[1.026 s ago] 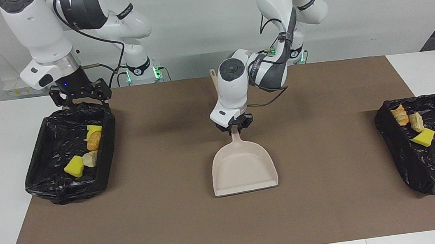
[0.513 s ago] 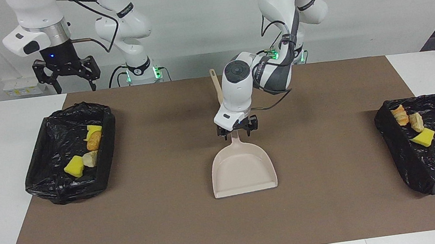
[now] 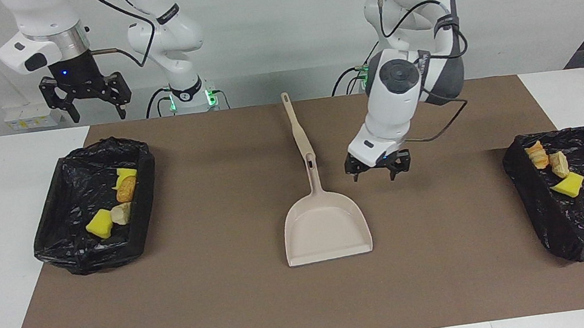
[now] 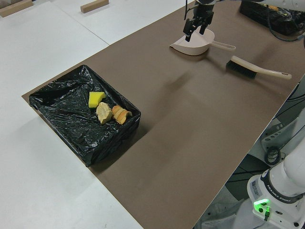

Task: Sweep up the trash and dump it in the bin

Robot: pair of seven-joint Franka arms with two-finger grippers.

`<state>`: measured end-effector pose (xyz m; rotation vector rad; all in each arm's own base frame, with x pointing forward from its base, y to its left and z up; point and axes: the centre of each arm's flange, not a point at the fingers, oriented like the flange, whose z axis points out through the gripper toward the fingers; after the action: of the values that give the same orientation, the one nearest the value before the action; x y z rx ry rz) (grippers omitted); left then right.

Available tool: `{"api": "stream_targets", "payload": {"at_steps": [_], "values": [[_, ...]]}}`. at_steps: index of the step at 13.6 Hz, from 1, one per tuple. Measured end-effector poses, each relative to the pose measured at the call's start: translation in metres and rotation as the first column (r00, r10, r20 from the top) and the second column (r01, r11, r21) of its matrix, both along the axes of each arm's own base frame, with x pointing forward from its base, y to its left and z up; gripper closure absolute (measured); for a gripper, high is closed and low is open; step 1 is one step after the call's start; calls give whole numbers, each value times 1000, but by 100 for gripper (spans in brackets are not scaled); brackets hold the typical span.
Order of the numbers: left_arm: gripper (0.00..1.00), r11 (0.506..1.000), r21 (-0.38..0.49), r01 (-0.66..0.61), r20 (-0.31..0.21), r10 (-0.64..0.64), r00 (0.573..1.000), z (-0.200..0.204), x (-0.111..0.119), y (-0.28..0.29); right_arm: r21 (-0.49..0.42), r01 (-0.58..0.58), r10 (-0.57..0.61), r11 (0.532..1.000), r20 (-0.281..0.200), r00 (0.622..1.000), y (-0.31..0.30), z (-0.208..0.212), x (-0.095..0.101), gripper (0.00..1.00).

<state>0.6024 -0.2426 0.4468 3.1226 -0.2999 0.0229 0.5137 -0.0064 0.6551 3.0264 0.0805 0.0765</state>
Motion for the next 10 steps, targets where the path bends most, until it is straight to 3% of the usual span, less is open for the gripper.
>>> {"api": "stream_targets", "payload": {"at_steps": [3, 5, 10], "values": [[0, 999, -9, 42, 53, -41, 998, 40, 18, 86, -1, -14, 14, 1000, -1, 1000, 8, 1, 0, 0], [0, 998, -7, 55, 66, -54, 996, 71, 16, 129, 0, -5, 5, 1000, -1, 1000, 3, 1, 0, 0], [0, 997, -3, 80, 9, -80, 997, 151, -12, 164, 0, -1, 1, 1000, -1, 1000, 1, 1, 0, 0]]}}
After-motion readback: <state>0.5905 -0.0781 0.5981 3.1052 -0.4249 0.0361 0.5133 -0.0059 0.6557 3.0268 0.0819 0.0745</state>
